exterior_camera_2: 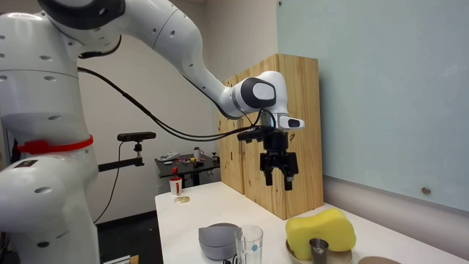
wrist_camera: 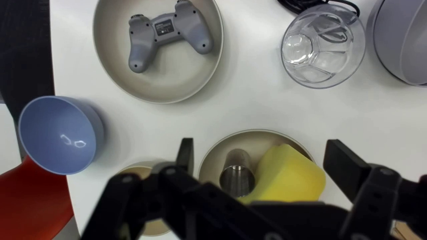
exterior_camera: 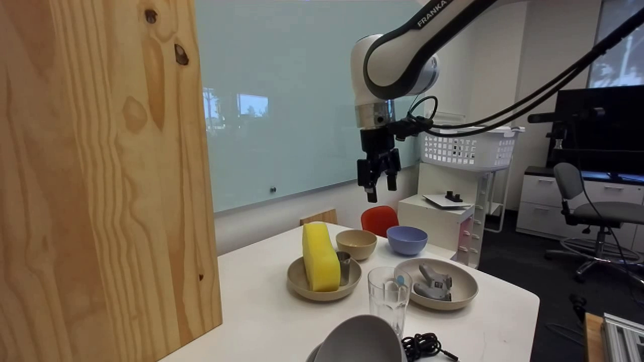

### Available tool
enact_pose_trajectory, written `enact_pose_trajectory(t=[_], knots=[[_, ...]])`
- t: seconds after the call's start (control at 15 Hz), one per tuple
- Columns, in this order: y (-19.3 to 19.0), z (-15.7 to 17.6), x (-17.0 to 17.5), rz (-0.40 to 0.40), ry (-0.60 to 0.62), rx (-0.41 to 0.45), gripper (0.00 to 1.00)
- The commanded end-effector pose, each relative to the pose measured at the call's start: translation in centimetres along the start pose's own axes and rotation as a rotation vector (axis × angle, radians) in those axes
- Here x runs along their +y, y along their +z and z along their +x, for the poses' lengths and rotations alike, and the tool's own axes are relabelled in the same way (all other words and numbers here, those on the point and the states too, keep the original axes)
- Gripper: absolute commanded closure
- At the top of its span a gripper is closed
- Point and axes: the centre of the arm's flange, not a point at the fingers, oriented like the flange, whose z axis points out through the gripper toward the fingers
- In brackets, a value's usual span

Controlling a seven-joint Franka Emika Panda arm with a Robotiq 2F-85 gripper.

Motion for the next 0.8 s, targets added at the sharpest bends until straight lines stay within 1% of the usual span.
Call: enact_pose_trajectory(t=[0.0,0.13,0.27,0.47,0.73], knots=[[0.0,0.0,0.0,0.0,0.0,0.0,0.0],[0.0,0.0,0.0,0.0,0.0,0.0,0.0],[-0.4,2.3,0.9,-0.003,0.018,0.028,0.0],[-1.5,5.3,3.7,-0.019,0.082,0.088,0.0],[-1.6,6.6,7.7,-0.017,0.199,0.138,0.0]])
